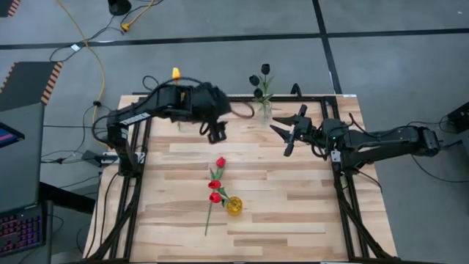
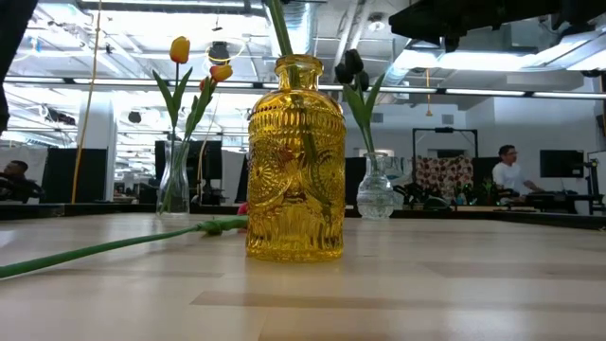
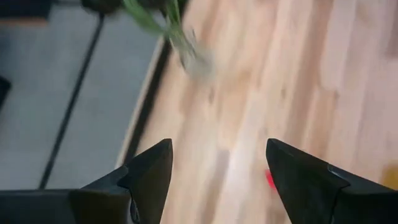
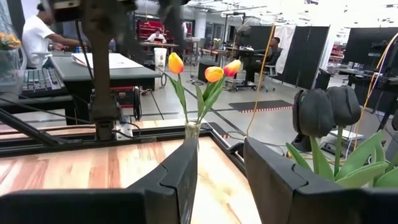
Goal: Sort flowers into vase by color
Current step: Put the red flower into the yellow vase
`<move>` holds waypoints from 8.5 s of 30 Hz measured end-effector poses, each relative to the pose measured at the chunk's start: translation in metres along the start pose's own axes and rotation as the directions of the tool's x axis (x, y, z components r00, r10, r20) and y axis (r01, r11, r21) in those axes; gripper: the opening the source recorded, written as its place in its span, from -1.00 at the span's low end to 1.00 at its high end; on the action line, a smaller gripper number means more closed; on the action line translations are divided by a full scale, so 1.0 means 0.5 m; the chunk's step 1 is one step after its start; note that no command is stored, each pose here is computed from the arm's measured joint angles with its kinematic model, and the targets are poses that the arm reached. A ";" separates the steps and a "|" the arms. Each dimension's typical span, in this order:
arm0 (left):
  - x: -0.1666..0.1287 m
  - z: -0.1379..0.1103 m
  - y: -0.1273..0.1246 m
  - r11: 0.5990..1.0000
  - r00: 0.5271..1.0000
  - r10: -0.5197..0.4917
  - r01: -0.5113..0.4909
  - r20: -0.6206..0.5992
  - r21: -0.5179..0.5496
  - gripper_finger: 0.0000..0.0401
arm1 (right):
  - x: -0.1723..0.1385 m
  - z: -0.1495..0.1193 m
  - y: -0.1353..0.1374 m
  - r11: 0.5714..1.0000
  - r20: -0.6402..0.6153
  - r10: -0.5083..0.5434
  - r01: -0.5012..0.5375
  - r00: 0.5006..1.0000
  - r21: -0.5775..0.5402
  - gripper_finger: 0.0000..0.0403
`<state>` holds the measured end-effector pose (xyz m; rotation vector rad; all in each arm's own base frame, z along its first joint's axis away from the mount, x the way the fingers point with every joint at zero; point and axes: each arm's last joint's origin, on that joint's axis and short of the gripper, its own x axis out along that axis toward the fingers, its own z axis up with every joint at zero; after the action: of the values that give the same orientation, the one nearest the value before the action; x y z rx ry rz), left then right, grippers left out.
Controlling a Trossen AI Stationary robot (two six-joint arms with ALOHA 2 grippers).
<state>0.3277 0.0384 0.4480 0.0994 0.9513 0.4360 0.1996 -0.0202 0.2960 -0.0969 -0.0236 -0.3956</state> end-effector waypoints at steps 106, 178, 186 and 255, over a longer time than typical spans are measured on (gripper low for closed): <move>0.323 -0.419 -0.430 0.808 0.963 -0.194 0.047 -0.189 -0.588 -0.08 | -0.003 0.004 0.010 0.980 0.015 0.029 -0.032 0.999 0.196 -0.22; -0.004 -0.390 -0.302 0.776 0.817 0.293 0.100 0.496 -0.623 -0.94 | -0.003 0.001 0.010 0.981 0.001 0.028 -0.028 1.000 0.192 -0.22; -0.029 -0.436 -0.374 0.794 0.672 0.388 0.104 0.631 -0.599 -0.94 | -0.003 0.001 0.010 0.981 0.001 0.028 -0.028 1.000 0.192 -0.22; -0.006 -0.266 -0.518 0.854 0.115 -0.418 0.388 0.901 0.347 -0.94 | -0.003 0.000 0.010 0.981 -0.004 0.028 -0.027 1.000 0.190 -0.22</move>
<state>0.3009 -0.2125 0.3027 0.1013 -0.3457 -0.2268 0.2001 -0.0151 0.2954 0.0924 -0.0533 -0.3639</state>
